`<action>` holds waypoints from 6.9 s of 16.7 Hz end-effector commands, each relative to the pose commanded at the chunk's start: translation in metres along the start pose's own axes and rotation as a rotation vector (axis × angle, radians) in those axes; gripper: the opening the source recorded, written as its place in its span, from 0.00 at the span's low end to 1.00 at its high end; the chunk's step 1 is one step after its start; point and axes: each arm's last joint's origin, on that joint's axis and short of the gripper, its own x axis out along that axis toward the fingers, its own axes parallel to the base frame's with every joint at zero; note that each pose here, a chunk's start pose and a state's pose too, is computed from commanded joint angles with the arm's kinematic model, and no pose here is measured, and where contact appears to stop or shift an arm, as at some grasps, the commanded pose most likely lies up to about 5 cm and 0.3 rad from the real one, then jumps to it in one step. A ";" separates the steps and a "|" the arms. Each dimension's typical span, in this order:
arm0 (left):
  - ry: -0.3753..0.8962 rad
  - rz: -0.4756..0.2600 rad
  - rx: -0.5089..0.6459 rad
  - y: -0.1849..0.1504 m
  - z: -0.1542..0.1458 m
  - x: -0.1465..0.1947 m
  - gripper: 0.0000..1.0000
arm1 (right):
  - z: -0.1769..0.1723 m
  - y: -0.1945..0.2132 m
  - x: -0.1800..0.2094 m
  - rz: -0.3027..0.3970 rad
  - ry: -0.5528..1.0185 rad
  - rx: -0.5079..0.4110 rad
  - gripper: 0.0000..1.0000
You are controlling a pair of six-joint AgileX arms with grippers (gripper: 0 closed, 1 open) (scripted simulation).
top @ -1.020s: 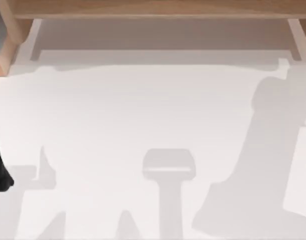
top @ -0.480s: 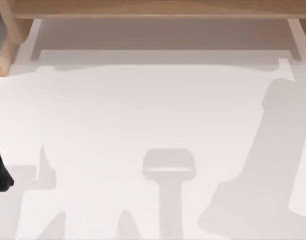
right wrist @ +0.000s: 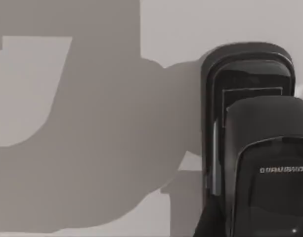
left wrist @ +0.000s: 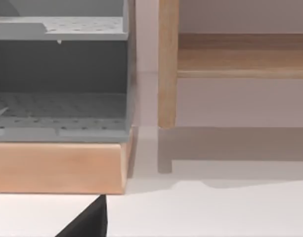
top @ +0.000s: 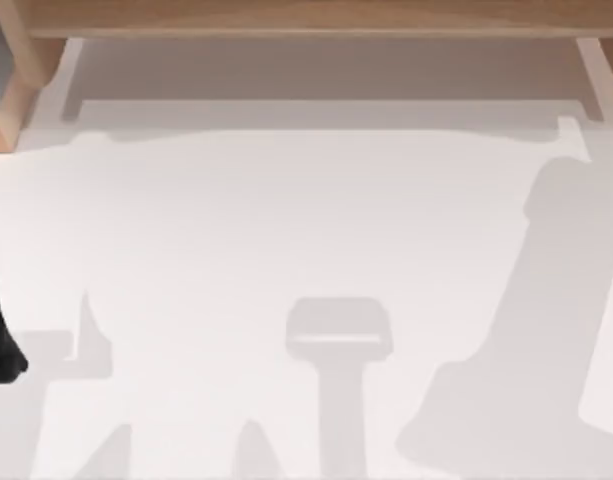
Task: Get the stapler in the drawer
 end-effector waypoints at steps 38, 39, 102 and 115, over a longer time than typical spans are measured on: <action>0.000 0.000 0.000 0.000 0.000 0.000 1.00 | -0.100 -0.065 -0.249 -0.733 -1.318 -0.285 1.00; 0.000 0.000 0.000 0.000 0.000 0.000 1.00 | -0.106 -0.068 -0.246 -0.806 -1.358 -0.340 1.00; 0.000 0.000 0.000 0.000 0.000 0.000 1.00 | -0.194 -0.004 0.062 -1.225 -1.192 -1.245 0.00; 0.000 0.000 0.000 0.000 0.000 0.000 1.00 | -0.136 -0.004 0.063 -1.224 -1.188 -1.239 0.00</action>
